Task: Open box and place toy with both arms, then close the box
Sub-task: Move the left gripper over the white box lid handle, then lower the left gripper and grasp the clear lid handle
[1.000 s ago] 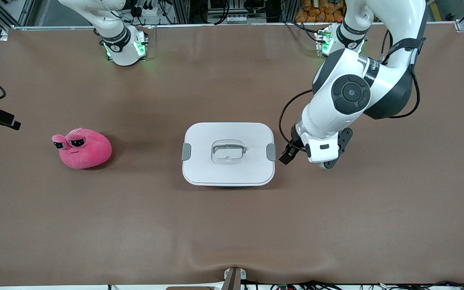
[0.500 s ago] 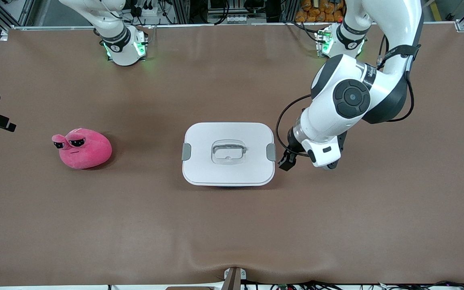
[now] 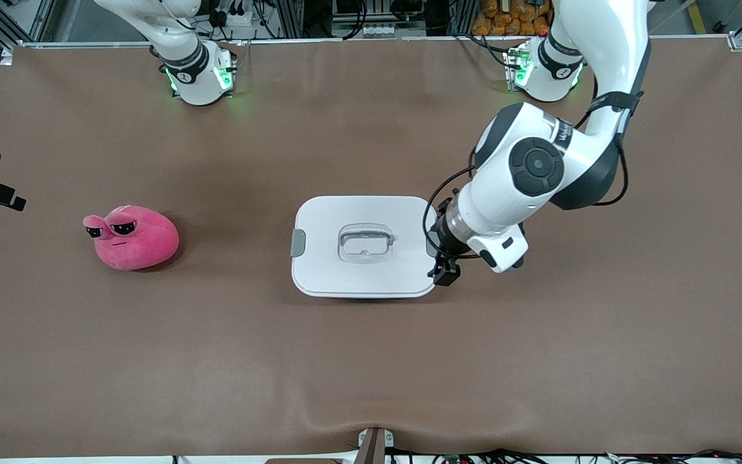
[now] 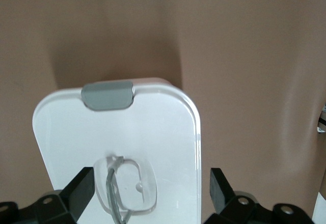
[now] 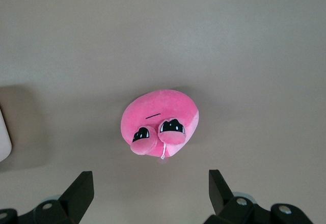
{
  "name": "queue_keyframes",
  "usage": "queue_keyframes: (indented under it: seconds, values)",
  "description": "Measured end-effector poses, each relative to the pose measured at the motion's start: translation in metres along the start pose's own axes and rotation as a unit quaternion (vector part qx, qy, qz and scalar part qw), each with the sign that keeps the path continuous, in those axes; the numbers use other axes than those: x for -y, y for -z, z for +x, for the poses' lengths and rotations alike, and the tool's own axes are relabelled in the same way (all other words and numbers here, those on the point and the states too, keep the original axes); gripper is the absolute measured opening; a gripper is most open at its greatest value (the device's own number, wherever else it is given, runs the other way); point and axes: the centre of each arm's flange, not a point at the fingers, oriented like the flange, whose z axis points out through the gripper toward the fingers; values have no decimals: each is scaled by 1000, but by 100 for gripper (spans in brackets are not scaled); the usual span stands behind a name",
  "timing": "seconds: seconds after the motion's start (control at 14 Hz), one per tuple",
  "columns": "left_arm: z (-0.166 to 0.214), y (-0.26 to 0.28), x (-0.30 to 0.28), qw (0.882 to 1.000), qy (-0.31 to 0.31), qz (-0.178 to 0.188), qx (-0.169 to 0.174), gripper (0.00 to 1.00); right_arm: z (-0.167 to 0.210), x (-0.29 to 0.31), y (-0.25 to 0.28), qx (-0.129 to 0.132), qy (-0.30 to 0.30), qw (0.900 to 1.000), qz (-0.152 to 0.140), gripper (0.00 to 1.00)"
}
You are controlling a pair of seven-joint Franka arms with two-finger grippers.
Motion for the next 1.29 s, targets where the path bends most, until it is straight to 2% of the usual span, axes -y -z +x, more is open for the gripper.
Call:
queue_keyframes:
  seconds: [0.21, 0.57, 1.29]
  values:
    - [-28, -16, 6, 999, 33, -10, 9, 100, 0, -3, 0, 0, -2, 1000, 0, 100]
    - [-53, -52, 12, 998, 56, -8, 8, 100, 0, -5, -2, 2, -4, 1000, 0, 100]
    - [-109, -84, 52, 999, 42, 17, -3, 100, 0, 13, -5, 8, 11, 1000, 1, 100]
